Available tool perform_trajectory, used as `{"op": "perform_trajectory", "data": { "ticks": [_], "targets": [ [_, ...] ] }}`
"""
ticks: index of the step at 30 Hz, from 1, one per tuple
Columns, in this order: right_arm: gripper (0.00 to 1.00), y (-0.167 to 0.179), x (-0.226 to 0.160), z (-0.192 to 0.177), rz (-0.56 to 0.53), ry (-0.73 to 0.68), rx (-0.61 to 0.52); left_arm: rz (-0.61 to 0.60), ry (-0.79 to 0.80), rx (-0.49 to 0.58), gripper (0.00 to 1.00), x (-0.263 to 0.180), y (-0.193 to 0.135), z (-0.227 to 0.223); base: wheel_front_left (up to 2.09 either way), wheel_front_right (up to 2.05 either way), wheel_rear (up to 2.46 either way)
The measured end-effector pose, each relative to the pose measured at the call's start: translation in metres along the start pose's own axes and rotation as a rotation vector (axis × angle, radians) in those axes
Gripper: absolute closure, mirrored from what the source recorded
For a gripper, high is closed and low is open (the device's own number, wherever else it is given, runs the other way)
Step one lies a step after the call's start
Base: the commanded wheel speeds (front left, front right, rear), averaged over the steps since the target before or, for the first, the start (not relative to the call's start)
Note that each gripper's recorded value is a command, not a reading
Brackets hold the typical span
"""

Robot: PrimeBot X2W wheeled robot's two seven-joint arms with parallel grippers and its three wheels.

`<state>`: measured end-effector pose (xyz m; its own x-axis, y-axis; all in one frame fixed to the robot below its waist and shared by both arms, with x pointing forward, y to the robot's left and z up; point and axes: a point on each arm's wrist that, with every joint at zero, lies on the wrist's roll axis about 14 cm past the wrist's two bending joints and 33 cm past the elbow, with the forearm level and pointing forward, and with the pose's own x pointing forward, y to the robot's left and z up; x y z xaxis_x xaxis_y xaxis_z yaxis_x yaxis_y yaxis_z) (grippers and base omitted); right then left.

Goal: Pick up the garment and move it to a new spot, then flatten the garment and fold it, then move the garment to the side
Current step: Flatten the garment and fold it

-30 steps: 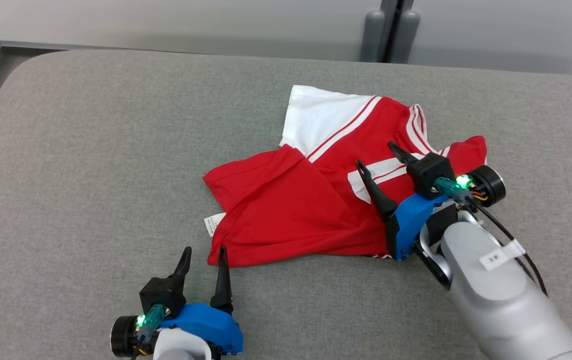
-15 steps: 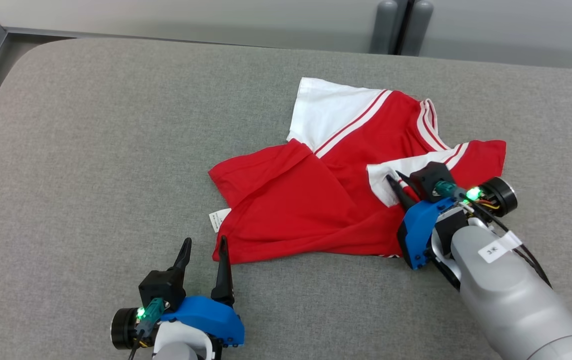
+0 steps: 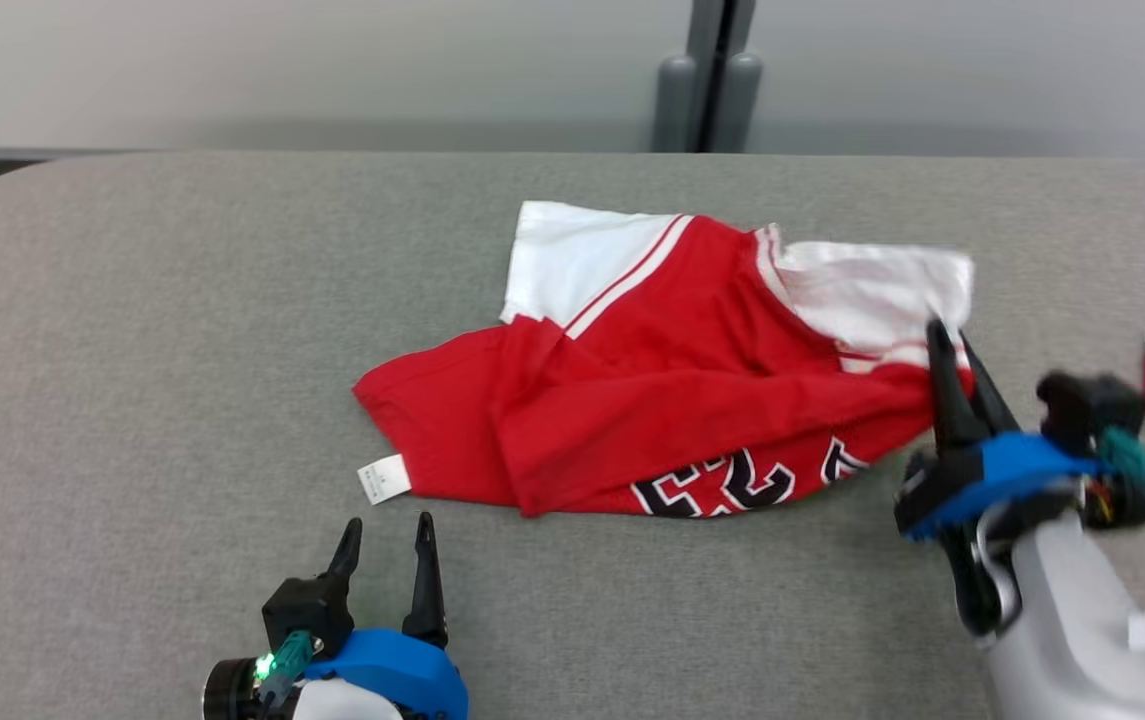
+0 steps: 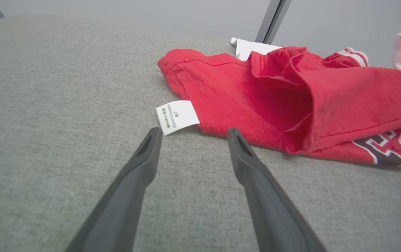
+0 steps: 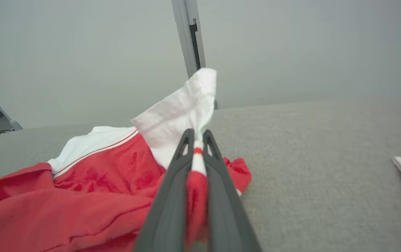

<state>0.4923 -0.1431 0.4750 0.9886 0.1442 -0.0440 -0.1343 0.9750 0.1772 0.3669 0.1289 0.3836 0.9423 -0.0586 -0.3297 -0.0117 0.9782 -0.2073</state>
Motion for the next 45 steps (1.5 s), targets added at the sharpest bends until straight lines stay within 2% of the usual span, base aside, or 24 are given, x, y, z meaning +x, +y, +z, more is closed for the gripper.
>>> {"op": "perform_trajectory", "data": {
  "ticks": [1, 2, 3, 4, 6, 12, 20, 25, 36, 37, 38, 39, 45],
  "targets": [
    [0.94, -0.01, -0.011, -0.006, -0.036, 0.009, 0.018, -0.006, 0.002, 0.003, 0.0, 0.0, -0.002, -0.001, 0.0, 0.0, 0.0],
    [0.59, -0.019, -0.023, -0.015, -0.067, 0.029, 0.032, -0.015, 0.005, 0.008, 0.0, 0.0, -0.004, -0.002, 0.0, 0.0, 0.0],
    [0.04, -0.027, -0.036, -0.024, -0.101, 0.049, 0.053, -0.024, 0.006, 0.012, 0.0, 0.001, -0.007, -0.002, 0.0, 0.0, 0.0],
    [0.0, -0.036, -0.048, -0.032, -0.137, 0.065, 0.074, -0.032, 0.004, 0.015, 0.0, 0.002, -0.009, -0.001, 0.0, 0.0, 0.0],
    [0.0, -0.054, -0.069, -0.042, -0.208, 0.08, 0.135, -0.049, 0.004, 0.019, 0.0, 0.004, -0.014, -0.001, 0.0, 0.0, 0.0],
    [0.0, -0.072, -0.107, -0.061, -0.288, 0.124, 0.173, -0.104, 0.004, 0.029, 0.0, 0.008, -0.032, 0.0, 0.0, 0.0, 0.0],
    [0.0, -0.07, -0.091, -0.033, -0.259, 0.043, 0.152, -0.21, 0.036, 0.011, 0.0, 0.005, -0.056, -0.009, 0.0, 0.0, 0.0],
    [0.0, -0.058, -0.085, -0.035, -0.223, 0.05, 0.161, -0.312, 0.1, -0.015, 0.0, -0.004, -0.076, -0.028, 0.0, 0.0, 0.0],
    [0.0, -0.064, -0.089, -0.04, -0.24, 0.064, 0.15, -0.362, 0.103, -0.024, 0.0, 0.011, -0.094, -0.023, 0.0, 0.0, 0.0],
    [0.0, -0.065, -0.089, -0.04, -0.242, 0.064, 0.149, -0.365, 0.101, -0.022, 0.28, 0.012, -0.095, -0.022, 0.0, 0.0, 0.0],
    [0.0, -0.066, -0.089, -0.04, -0.244, 0.064, 0.149, -0.369, 0.1, -0.023, 0.96, 0.014, -0.096, -0.021, 0.0, 0.0, 0.0],
    [0.0, -0.066, -0.089, -0.04, -0.245, 0.063, 0.149, -0.376, 0.099, -0.027, 1.0, 0.014, -0.098, -0.02, 0.0, 0.0, 0.0],
    [0.0, -0.063, -0.083, -0.039, -0.237, 0.056, 0.155, -0.373, 0.02, -0.059, 1.0, 0.017, -0.095, 0.006, 0.0, 0.0, 0.0]
  ]
}}
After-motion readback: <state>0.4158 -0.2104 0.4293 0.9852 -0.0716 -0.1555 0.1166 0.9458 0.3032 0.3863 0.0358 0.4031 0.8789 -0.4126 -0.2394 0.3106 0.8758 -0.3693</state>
